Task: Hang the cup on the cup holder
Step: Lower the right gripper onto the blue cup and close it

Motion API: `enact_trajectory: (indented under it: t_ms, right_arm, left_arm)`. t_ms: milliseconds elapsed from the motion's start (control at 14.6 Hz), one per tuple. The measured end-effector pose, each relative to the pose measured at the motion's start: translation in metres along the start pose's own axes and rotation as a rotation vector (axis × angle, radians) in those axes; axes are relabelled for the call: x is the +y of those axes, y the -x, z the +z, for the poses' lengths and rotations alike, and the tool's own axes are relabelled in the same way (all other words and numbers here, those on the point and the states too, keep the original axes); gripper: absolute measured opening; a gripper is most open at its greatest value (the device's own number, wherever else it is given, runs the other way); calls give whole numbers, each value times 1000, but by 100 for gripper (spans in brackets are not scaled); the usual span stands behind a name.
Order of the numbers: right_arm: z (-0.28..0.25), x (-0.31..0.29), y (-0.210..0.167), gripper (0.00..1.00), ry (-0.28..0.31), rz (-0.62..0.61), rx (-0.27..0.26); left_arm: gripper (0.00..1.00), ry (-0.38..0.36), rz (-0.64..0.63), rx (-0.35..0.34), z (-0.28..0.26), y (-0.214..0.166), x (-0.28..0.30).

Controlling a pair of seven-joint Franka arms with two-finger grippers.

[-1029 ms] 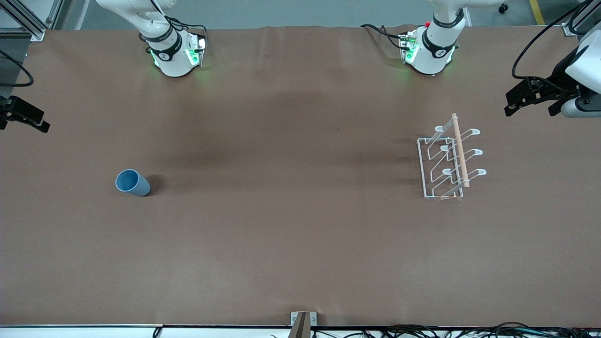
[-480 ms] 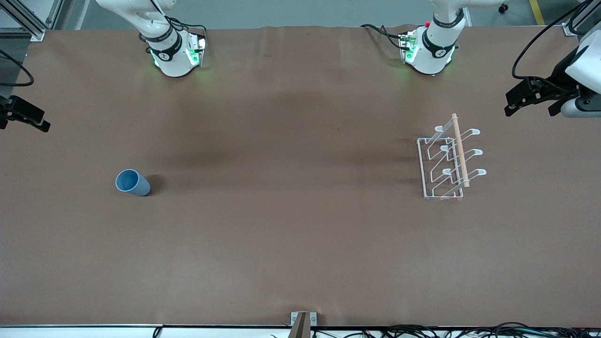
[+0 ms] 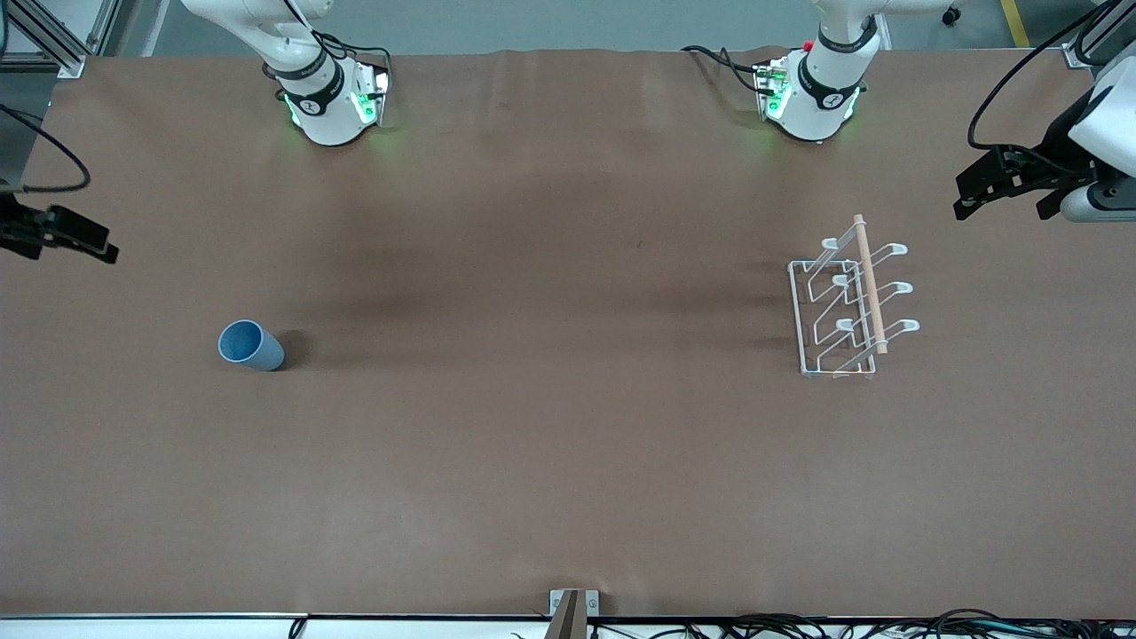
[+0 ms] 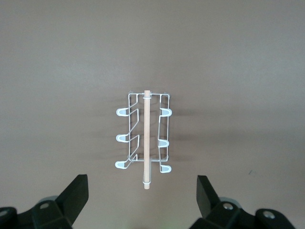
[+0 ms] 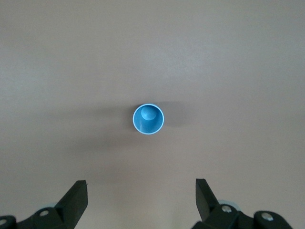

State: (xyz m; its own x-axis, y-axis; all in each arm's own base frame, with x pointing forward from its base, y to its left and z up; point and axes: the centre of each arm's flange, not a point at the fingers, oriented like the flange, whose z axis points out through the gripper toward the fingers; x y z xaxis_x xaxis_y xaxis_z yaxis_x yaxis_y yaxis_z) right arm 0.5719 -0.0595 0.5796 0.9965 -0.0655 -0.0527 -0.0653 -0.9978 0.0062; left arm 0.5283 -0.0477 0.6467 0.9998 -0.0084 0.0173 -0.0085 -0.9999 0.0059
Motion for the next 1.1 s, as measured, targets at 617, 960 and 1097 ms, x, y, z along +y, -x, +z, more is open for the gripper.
enact_trajectory:
  t_ms: [617,960,1097]
  right_arm:
    - [194,40,-26,100,12,-95,40]
    - [275,34,-13,100,9,-105,0]
    - [293,34,-14,100,9,-108,-17]
  left_arm:
    - [100,0,0,-1,1,0,0]
    - [100,0,0,-2,1,0,0]
    - [100,0,0,-3,2,-1,0]
